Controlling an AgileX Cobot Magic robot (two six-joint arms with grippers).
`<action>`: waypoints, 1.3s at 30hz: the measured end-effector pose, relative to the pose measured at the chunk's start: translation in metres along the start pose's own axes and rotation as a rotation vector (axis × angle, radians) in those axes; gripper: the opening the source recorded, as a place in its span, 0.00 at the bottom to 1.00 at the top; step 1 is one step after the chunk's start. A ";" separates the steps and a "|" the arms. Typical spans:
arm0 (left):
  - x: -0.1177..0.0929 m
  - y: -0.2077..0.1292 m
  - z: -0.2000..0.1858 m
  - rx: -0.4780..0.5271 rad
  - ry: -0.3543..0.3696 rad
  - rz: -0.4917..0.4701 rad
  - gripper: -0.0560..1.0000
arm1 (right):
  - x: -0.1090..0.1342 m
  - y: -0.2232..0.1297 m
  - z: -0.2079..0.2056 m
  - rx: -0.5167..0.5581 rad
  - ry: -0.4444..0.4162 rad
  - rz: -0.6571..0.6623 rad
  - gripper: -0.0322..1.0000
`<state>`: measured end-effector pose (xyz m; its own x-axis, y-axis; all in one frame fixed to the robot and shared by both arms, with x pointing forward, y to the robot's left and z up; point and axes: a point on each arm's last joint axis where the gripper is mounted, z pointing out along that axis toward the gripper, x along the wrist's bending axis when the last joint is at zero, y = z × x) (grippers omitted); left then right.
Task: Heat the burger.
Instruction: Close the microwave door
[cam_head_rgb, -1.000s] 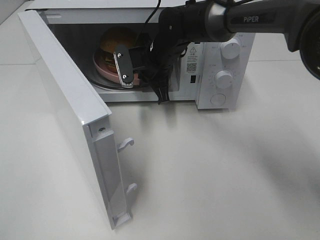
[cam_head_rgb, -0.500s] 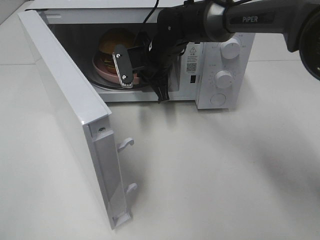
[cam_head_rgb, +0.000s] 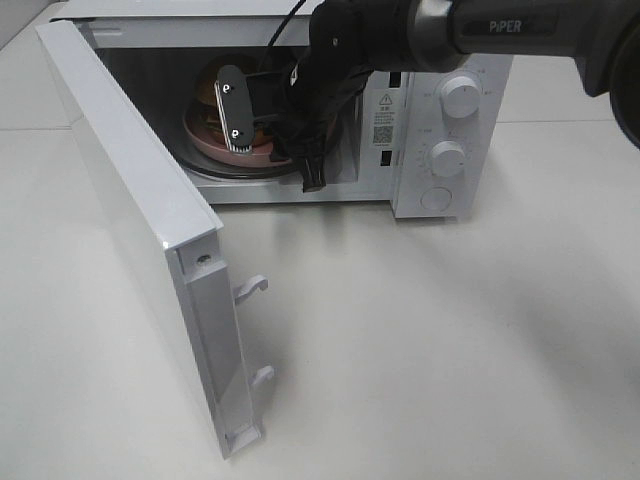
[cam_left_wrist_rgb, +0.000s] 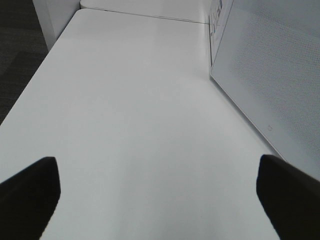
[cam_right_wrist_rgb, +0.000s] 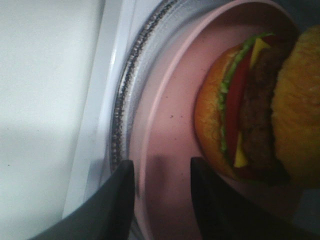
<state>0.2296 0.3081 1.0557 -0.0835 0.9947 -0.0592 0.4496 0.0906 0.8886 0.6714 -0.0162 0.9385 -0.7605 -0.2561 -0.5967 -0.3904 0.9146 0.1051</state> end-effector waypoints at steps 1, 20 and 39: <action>0.000 0.000 0.000 0.000 0.000 0.000 0.99 | -0.002 0.000 -0.003 -0.001 -0.005 0.002 0.43; 0.000 0.000 0.000 0.000 0.000 0.000 0.99 | 0.030 -0.007 -0.035 0.002 0.006 0.004 0.49; 0.000 0.000 0.000 0.000 0.000 0.000 0.99 | 0.078 -0.018 -0.096 -0.018 -0.064 0.064 0.86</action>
<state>0.2296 0.3081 1.0557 -0.0835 0.9947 -0.0592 0.4496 0.0906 0.8886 0.5692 -0.0832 0.9665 -0.7499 -0.1760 -0.6377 -0.3517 0.9225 0.1590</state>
